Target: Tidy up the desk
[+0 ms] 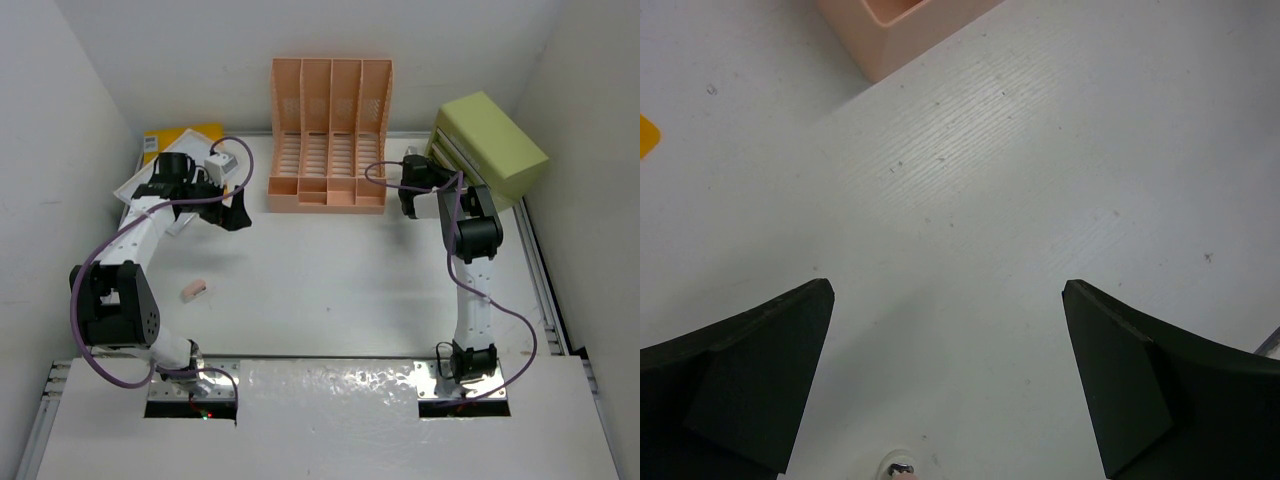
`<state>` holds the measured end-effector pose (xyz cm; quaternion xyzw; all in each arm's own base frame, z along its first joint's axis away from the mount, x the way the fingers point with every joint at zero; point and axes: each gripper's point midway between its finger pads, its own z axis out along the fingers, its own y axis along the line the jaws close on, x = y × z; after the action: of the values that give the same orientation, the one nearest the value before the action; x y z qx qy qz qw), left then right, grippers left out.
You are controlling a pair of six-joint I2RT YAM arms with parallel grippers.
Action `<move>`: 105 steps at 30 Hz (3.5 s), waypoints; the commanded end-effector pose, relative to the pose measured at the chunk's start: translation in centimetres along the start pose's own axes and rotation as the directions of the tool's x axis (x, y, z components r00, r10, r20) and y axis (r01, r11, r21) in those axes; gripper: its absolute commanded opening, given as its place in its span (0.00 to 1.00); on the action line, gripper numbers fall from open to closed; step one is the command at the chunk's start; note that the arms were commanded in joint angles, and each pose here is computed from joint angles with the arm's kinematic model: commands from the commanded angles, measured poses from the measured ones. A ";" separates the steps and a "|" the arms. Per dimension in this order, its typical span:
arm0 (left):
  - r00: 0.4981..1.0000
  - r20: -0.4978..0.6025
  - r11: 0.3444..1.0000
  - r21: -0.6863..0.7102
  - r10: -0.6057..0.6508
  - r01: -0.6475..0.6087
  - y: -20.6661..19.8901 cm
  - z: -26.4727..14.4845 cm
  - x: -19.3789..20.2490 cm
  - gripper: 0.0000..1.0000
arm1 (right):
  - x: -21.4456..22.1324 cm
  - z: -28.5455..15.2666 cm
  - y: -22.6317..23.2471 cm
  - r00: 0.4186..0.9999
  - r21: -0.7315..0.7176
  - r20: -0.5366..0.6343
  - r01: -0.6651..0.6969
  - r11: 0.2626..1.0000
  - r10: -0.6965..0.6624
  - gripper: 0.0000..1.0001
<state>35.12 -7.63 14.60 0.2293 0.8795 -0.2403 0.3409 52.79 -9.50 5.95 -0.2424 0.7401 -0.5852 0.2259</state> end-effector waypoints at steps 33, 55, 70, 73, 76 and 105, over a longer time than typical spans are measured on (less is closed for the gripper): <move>0.997 0.054 0.998 -0.017 0.062 -0.062 0.4 -0.8 -2.1 1.00 | -3.1 -5.1 -0.5 0.988 -0.053 0.140 -0.065 0.996 0.072 0.00; 0.996 0.055 0.998 -0.012 0.069 -0.068 0.3 -0.9 -2.3 1.00 | -1.7 -10.1 2.1 0.951 -0.268 0.201 -0.178 0.947 0.236 0.00; 0.996 0.047 0.997 -0.015 0.075 -0.074 0.3 -1.0 -2.2 1.00 | -1.6 -12.3 4.0 0.948 -0.353 0.195 -0.173 0.920 0.253 0.06; 0.995 0.046 0.996 -0.021 0.084 -0.083 0.3 -1.3 -2.3 1.00 | -1.3 -12.6 3.4 0.941 -0.357 0.189 -0.201 0.912 0.282 0.08; 0.993 0.045 0.993 -0.046 0.111 -0.109 0.3 -2.2 -3.1 1.00 | -1.2 -13.6 2.1 0.919 -0.396 0.184 -0.255 0.882 0.348 0.13; 0.788 -0.551 0.927 -0.068 0.273 -0.369 5.3 -7.5 20.2 0.93 | 1.3 -20.4 -1.9 0.708 -0.640 0.065 -0.511 0.574 0.703 0.89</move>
<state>19.69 6.18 4.94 0.3803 0.9176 -0.0225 0.1132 38.83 4.13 10.61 -0.1332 0.8805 -0.1956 0.4108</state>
